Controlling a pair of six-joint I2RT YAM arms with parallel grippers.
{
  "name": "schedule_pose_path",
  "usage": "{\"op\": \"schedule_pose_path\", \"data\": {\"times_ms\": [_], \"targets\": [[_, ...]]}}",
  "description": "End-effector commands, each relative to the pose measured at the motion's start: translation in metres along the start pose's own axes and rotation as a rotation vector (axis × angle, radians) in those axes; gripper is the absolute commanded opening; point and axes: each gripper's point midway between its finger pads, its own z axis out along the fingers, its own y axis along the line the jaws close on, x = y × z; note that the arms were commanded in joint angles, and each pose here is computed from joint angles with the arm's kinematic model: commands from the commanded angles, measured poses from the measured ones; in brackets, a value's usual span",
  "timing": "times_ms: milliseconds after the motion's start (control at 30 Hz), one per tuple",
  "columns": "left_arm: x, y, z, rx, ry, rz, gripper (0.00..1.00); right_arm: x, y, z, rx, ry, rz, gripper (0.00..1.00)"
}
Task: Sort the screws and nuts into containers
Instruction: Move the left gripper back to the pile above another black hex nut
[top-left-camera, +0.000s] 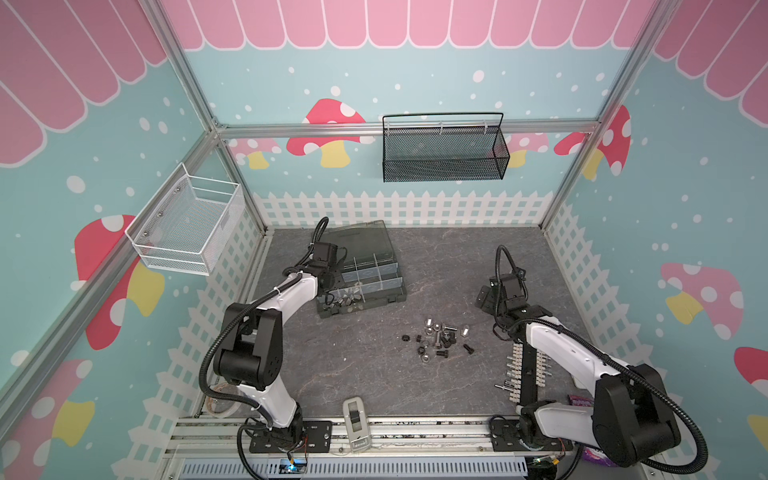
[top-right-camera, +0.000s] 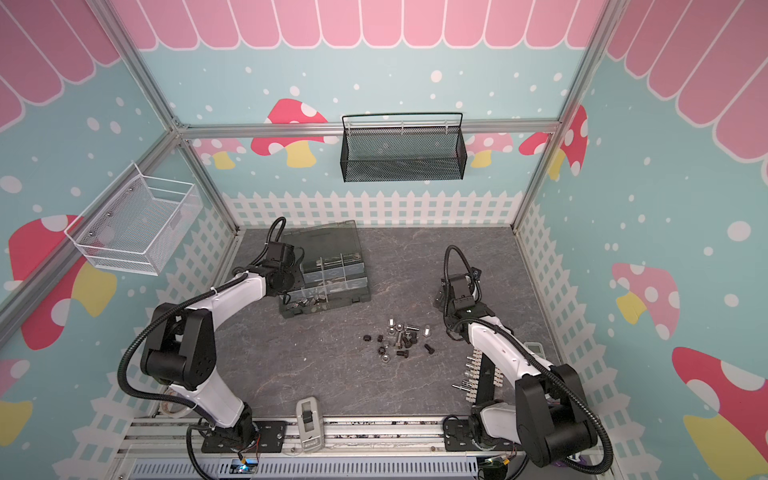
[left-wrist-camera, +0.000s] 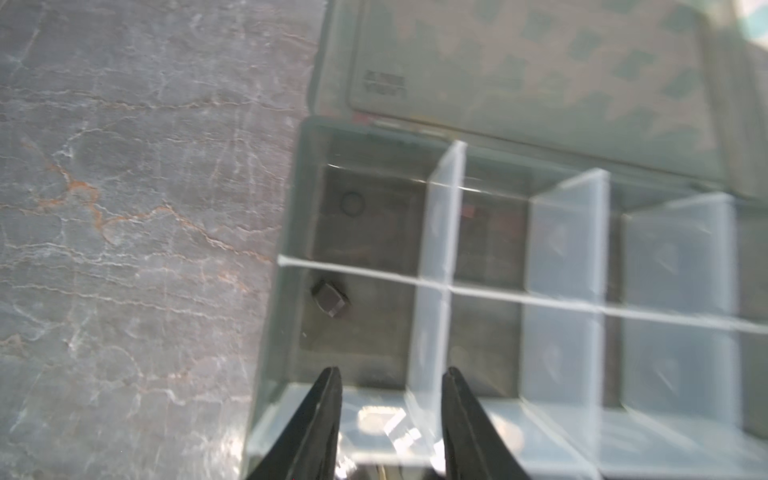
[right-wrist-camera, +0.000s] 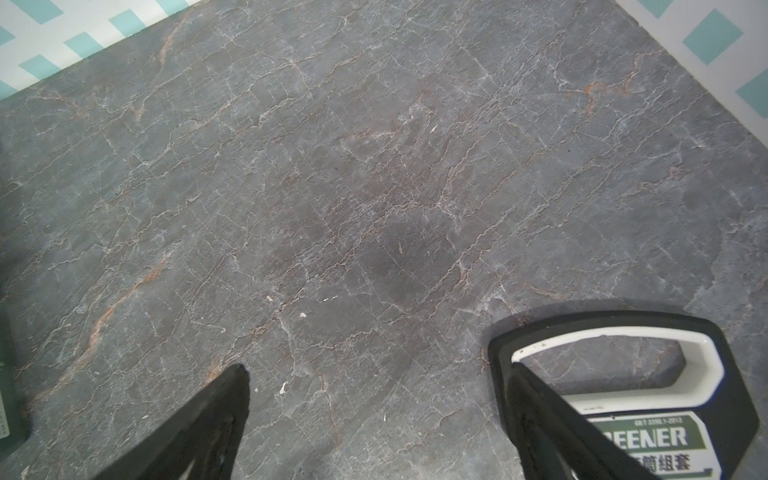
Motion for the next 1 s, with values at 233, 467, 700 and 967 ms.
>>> {"op": "schedule_pose_path", "data": {"times_ms": [233,467,700,967], "targets": [[0.085,-0.123,-0.063,0.315,0.05,0.296,0.53,-0.004,0.003,0.0,0.008,0.002,0.005,0.97],[0.159,-0.163,-0.076,0.413,0.151,0.49,0.55,-0.001,0.001,0.002,0.027,0.013,0.002,0.97],[0.22,-0.173,-0.069,0.449,0.22,0.79,0.57,0.002,0.0,0.004,0.032,0.025,0.009,0.97],[0.257,-0.166,-0.058,0.446,0.297,0.989,0.59,0.001,0.002,0.004,0.027,0.03,0.012,0.97]]}}
